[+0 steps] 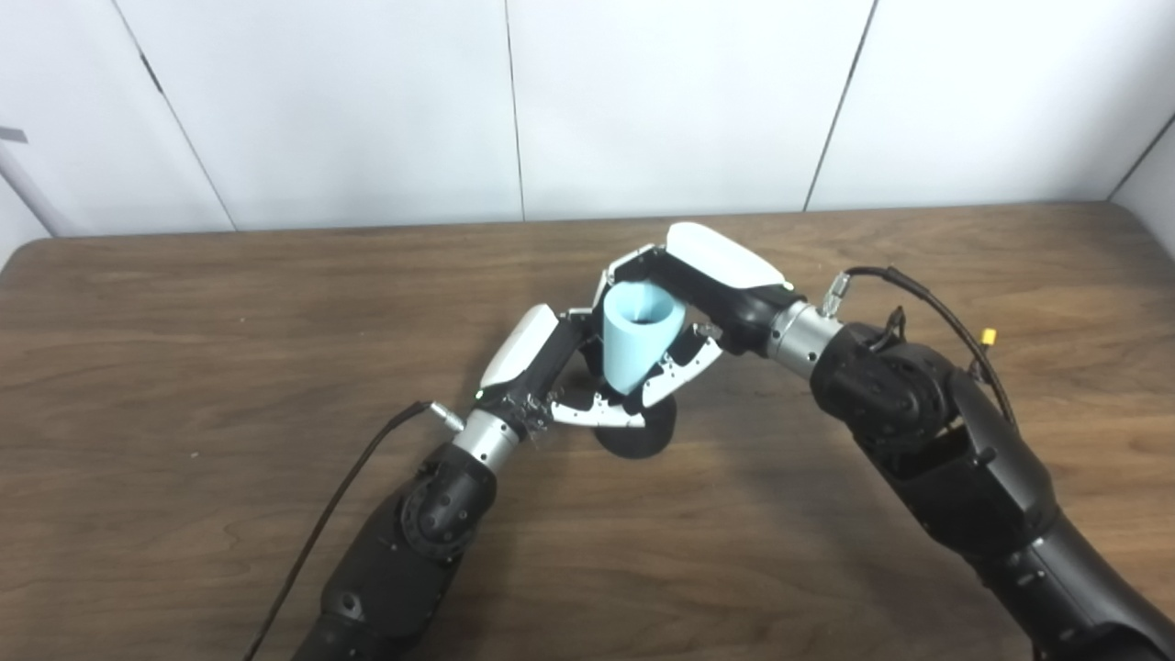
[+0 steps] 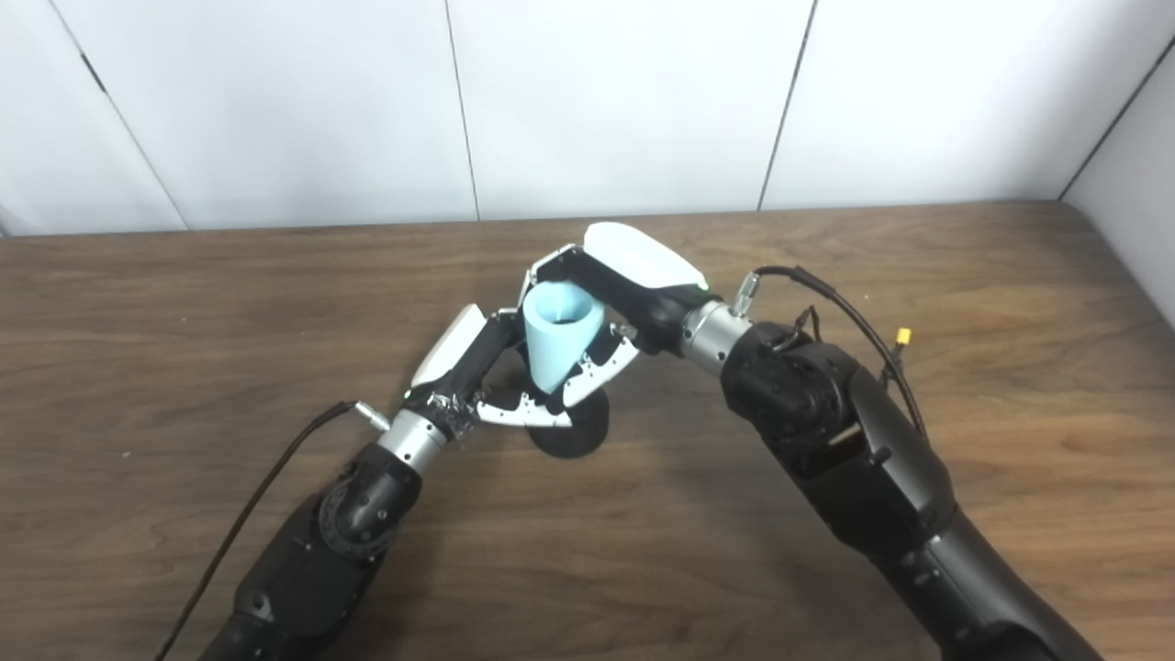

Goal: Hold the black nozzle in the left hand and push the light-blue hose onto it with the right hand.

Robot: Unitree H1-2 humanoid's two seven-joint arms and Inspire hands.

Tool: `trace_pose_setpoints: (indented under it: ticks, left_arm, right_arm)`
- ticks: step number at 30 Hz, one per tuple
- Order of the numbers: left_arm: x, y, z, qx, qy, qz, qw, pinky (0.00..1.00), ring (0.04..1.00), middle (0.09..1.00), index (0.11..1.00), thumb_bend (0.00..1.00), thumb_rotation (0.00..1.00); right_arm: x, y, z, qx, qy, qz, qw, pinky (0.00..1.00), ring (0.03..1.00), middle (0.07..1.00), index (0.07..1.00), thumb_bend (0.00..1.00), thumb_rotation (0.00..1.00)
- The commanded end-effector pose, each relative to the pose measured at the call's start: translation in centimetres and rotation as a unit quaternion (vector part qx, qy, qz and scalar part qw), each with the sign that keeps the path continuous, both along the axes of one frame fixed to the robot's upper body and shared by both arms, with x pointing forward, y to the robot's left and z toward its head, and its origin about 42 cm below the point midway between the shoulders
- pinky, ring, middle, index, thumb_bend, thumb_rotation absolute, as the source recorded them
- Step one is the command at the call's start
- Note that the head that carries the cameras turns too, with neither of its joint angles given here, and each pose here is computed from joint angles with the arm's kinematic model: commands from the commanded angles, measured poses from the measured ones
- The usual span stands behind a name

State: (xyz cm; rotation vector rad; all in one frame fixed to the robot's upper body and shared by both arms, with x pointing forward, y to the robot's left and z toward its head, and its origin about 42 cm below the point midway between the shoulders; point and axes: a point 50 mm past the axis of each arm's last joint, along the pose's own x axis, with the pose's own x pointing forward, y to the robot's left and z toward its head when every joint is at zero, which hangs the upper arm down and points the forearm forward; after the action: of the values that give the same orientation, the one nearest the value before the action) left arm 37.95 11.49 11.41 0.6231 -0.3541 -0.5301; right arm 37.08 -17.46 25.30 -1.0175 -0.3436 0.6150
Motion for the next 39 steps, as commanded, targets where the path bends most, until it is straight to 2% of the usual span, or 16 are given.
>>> trace_pose_setpoints:
  ticks: [1,13,15,16,18,21,24,27,30,33,36,39]
  left_arm:
    - [-2.9,1.7,-5.2,0.045,0.081,0.022,0.995,0.44,0.435,0.466,0.524,0.5,0.0]
    - [-2.9,1.5,-5.4,0.048,0.074,0.022,0.996,0.43,0.432,0.465,0.529,0.5,0.0]
    - [-2.9,1.5,-5.5,0.049,0.076,0.023,0.996,0.43,0.431,0.465,0.529,0.5,0.0]
    - [-2.9,1.6,-5.5,0.049,0.078,0.024,0.996,0.43,0.429,0.466,0.529,0.5,0.0]
    - [-2.9,1.5,-5.5,0.047,0.083,0.024,0.995,0.42,0.428,0.467,0.528,0.5,0.0]
    - [-2.9,1.5,-5.6,0.046,0.084,0.023,0.995,0.43,0.426,0.465,0.53,0.5,0.0]
    - [-2.8,1.4,-5.6,0.045,0.082,0.023,0.995,0.43,0.426,0.465,0.531,0.5,0.0]
    - [-2.7,1.3,-5.5,0.046,0.085,0.024,0.995,0.43,0.425,0.464,0.53,0.5,0.0]
    - [-2.6,1.3,-5.5,0.053,0.088,0.025,0.994,0.43,0.424,0.465,0.531,0.5,0.0]
    - [-2.6,1.2,-5.5,0.054,0.088,0.027,0.994,0.43,0.425,0.463,0.531,0.5,0.0]
    - [-2.5,1.2,-5.4,0.05,0.087,0.028,0.995,0.43,0.425,0.463,0.531,0.5,0.0]
    - [-2.6,1.3,-5.4,0.05,0.085,0.028,0.995,0.44,0.427,0.464,0.53,0.5,0.0]
  right_arm:
    - [-1.6,-1.3,-5.9,-0.061,0.12,-0.007,0.991,0.39,0.409,0.506,0.493,0.52,0.0]
    - [-1.6,-1.3,-5.6,-0.05,0.099,0.005,0.994,0.39,0.407,0.504,0.497,0.52,0.0]
    - [-1.6,-1.3,-4.9,-0.037,0.075,0.012,0.996,0.42,0.403,0.493,0.544,0.51,0.0]
    - [-1.7,-1.2,-4.4,-0.035,0.055,0.015,0.998,0.45,0.493,0.582,0.645,0.67,0.0]
    - [-1.7,-1.1,-3.1,-0.025,0.019,0.016,0.999,0.54,0.67,0.75,0.801,0.82,0.04]
    - [-1.3,-1.0,-0.9,0.023,-0.023,0.009,0.999,0.62,0.79,0.869,0.891,0.86,0.11]
    - [-0.7,-1.0,1.2,0.062,-0.061,0.001,0.996,0.66,0.838,0.916,0.916,0.85,0.11]
    - [0.1,-1.0,2.8,0.086,-0.082,-0.002,0.993,0.7,0.849,0.909,0.911,0.85,0.06]
    - [0.6,-1.1,3.7,0.094,-0.089,-0.012,0.991,0.73,0.846,0.894,0.906,0.86,0.1]
    - [0.6,-1.1,4.1,0.113,-0.087,-0.016,0.99,0.67,0.837,0.905,0.918,0.88,0.05]
    - [0.5,-1.3,4.3,0.12,-0.094,-0.015,0.988,0.57,0.786,0.947,0.971,0.89,0.01]
    - [0.4,-1.4,4.3,0.122,-0.101,-0.014,0.987,0.56,0.784,0.991,0.997,0.92,0.0]
